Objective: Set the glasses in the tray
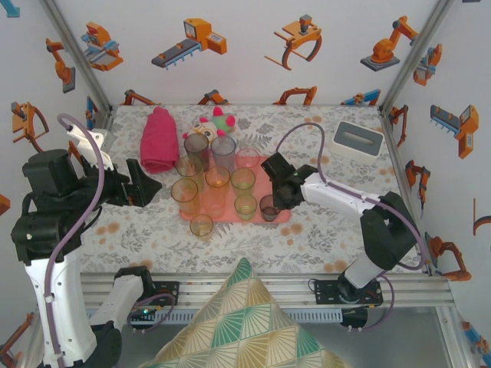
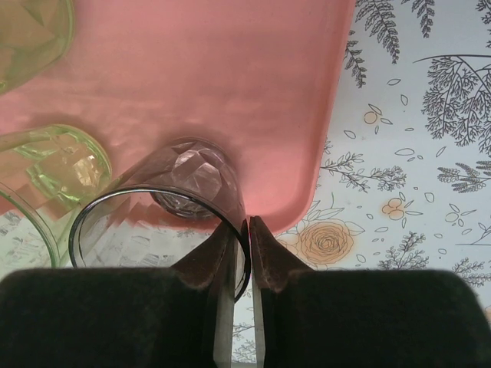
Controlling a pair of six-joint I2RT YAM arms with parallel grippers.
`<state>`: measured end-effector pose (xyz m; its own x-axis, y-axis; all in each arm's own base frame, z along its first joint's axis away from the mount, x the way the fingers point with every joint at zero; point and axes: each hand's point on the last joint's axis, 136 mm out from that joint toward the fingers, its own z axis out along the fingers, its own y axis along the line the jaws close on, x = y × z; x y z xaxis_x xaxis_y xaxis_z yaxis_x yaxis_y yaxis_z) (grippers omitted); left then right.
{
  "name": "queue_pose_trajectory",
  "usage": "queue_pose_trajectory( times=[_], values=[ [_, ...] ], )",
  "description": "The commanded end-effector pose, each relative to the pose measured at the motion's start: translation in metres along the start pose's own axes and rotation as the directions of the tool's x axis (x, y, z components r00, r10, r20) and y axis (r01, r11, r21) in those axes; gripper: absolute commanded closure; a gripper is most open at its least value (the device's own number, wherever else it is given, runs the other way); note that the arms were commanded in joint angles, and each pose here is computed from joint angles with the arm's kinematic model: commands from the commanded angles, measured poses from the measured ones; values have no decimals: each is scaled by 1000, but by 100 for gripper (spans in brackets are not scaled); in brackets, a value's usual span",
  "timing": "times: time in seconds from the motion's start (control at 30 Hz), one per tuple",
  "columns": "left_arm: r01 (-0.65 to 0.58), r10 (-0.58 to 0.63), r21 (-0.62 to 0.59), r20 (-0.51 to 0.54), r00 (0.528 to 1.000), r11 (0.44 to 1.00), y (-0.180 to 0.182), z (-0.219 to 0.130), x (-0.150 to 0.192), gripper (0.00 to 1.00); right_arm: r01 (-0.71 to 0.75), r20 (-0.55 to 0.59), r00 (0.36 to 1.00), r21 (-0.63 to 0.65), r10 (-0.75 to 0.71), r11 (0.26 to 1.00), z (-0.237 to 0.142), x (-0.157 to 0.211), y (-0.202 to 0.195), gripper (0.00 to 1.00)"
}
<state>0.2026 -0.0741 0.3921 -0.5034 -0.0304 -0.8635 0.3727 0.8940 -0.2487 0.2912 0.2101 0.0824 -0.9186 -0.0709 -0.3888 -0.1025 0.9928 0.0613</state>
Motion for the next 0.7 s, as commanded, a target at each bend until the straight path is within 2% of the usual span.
queue_pose_trajectory(
  times=[0.0,0.37,0.67],
  values=[
    [-26,26,20,20,999,999,-7,-7,-5,3,8,19,1000,24,-8,1000,-7,-6,-1,82],
    [-25,24,20,18,1000,999,-6,-5,-5,3,12,32,999,47,-14,999,-11,-9,-5,70],
    [-26,25,18,17,1000,999,-6,-5,-5,3,23,50,998,70,-26,997,-19,-15,-9,67]
  ],
)
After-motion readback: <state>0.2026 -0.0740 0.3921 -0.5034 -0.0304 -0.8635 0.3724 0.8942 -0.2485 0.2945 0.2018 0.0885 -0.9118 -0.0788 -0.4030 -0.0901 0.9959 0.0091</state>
